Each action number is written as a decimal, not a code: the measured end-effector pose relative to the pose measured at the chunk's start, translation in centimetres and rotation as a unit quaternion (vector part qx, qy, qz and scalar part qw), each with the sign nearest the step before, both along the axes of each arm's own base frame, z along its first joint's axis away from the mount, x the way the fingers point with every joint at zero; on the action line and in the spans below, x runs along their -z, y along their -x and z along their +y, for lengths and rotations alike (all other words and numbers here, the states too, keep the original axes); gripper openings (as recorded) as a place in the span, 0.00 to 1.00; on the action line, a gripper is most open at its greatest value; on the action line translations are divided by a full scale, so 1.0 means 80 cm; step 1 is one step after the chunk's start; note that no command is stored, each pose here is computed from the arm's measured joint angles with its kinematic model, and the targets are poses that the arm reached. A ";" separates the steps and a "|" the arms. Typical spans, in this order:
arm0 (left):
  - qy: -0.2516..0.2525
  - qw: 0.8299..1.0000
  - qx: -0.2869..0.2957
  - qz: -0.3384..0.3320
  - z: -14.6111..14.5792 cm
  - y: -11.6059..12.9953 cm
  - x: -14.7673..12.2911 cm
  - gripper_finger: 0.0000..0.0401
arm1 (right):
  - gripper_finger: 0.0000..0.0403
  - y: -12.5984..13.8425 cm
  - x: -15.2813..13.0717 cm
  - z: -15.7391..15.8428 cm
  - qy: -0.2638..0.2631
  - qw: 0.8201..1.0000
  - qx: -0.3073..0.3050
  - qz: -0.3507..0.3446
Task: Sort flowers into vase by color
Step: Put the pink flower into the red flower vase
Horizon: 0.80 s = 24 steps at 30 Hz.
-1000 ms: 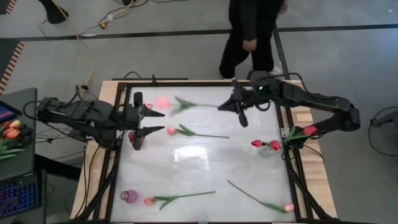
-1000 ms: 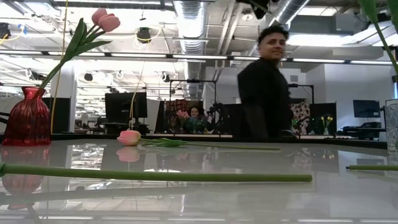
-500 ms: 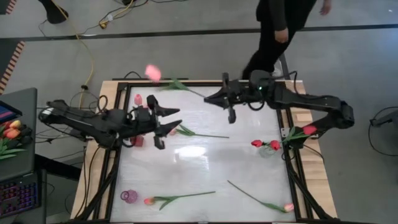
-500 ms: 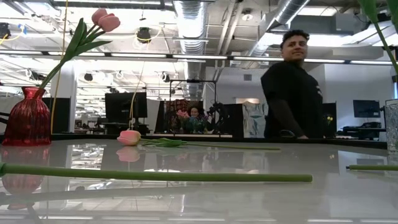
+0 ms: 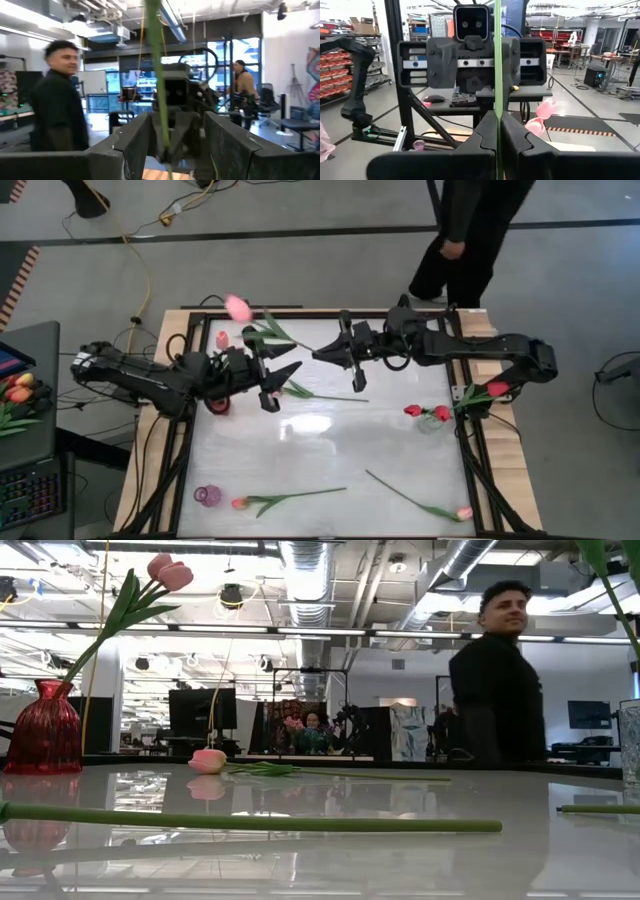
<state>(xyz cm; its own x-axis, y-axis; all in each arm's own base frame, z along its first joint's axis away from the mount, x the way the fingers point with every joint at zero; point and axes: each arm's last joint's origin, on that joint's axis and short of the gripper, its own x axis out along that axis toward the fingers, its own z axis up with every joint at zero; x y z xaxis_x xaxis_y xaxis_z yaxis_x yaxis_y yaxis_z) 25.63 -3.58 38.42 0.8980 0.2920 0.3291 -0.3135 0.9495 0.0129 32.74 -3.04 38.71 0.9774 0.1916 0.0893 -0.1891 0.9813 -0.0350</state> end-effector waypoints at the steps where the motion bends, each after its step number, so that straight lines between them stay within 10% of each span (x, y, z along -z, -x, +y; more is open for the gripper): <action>1: -0.002 1.000 -0.001 -0.003 0.001 0.000 -0.001 0.44 | 0.07 -0.001 0.001 0.000 0.000 1.000 0.000 0.002; 24: 0.001 0.997 0.058 -0.045 0.020 -0.001 -0.008 0.33 | 0.07 -0.004 0.005 -0.002 -0.002 1.000 0.013 0.008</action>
